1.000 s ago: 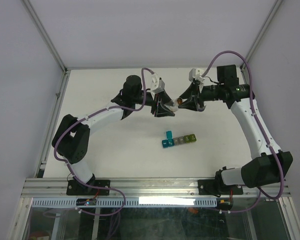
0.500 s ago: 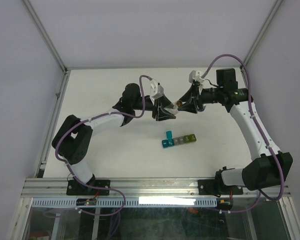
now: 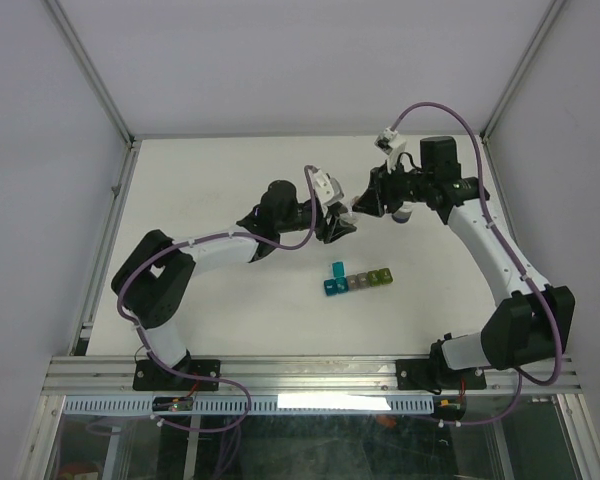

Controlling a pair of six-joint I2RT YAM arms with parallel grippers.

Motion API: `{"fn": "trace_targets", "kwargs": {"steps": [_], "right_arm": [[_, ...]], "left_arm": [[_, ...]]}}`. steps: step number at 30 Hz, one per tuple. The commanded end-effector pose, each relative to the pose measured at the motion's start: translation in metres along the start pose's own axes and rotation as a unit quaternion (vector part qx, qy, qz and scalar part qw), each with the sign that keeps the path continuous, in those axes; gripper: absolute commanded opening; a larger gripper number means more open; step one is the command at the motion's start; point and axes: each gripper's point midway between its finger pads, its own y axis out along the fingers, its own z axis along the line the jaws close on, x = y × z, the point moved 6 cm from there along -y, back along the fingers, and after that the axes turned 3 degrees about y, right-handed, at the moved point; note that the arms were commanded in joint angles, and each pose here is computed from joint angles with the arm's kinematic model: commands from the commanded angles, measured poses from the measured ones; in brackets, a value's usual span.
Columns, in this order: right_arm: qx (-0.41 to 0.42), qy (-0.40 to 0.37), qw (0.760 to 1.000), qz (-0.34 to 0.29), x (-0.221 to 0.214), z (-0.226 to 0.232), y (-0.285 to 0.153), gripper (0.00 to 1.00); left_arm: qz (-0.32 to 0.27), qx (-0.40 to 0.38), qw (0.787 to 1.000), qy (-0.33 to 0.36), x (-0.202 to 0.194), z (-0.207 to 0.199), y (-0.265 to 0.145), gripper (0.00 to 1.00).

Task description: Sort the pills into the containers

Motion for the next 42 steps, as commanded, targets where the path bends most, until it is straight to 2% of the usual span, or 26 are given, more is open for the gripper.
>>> {"fn": "trace_targets", "kwargs": {"steps": [1, 5, 8, 10, 16, 20, 22, 25, 28, 32, 42], "right_arm": [[0.028, 0.127, 0.991, 0.017, -0.001, 0.010, 0.011, 0.40], [0.053, 0.111, 0.992, -0.026, 0.026, 0.011, -0.017, 0.67], [0.055, 0.081, 0.994, -0.047, 0.036, 0.014, -0.033, 0.93], [0.054, 0.063, 0.995, -0.058, 0.037, 0.016, -0.040, 0.99], [0.047, 0.002, 0.996, -0.069, 0.034, 0.018, -0.068, 0.99], [0.030, -0.113, 0.992, -0.057, 0.029, 0.019, -0.085, 0.99], [0.031, -0.204, 0.977, -0.057, 0.027, 0.021, -0.090, 0.99], [0.059, -0.329, 0.941, -0.049, 0.025, 0.026, -0.094, 0.99], [0.110, -0.412, 0.904, -0.043, 0.027, 0.031, -0.092, 0.98], [0.139, -0.441, 0.887, -0.016, 0.028, 0.039, -0.073, 0.96], [0.143, -0.441, 0.886, 0.023, 0.033, 0.041, -0.047, 0.82]], "left_arm": [[-0.120, 0.071, 0.986, 0.089, 0.077, 0.022, 0.018, 0.00], [-0.107, 0.059, 0.988, 0.094, 0.067, 0.024, 0.022, 0.00], [-0.095, 0.051, 0.989, 0.098, 0.064, 0.025, 0.023, 0.00], [-0.094, 0.041, 0.990, 0.099, 0.064, 0.024, 0.021, 0.00], [-0.094, 0.018, 0.990, 0.102, 0.068, 0.019, 0.013, 0.00], [-0.098, -0.030, 0.990, 0.096, 0.071, 0.013, 0.002, 0.00], [-0.094, -0.068, 0.989, 0.091, 0.071, 0.009, -0.003, 0.00], [-0.090, -0.142, 0.982, 0.080, 0.070, 0.001, -0.012, 0.00], [-0.088, -0.185, 0.976, 0.075, 0.071, -0.005, -0.019, 0.00], [-0.083, -0.216, 0.970, 0.072, 0.070, -0.011, -0.021, 0.00], [-0.080, -0.238, 0.966, 0.068, 0.070, -0.014, -0.021, 0.00]]}}
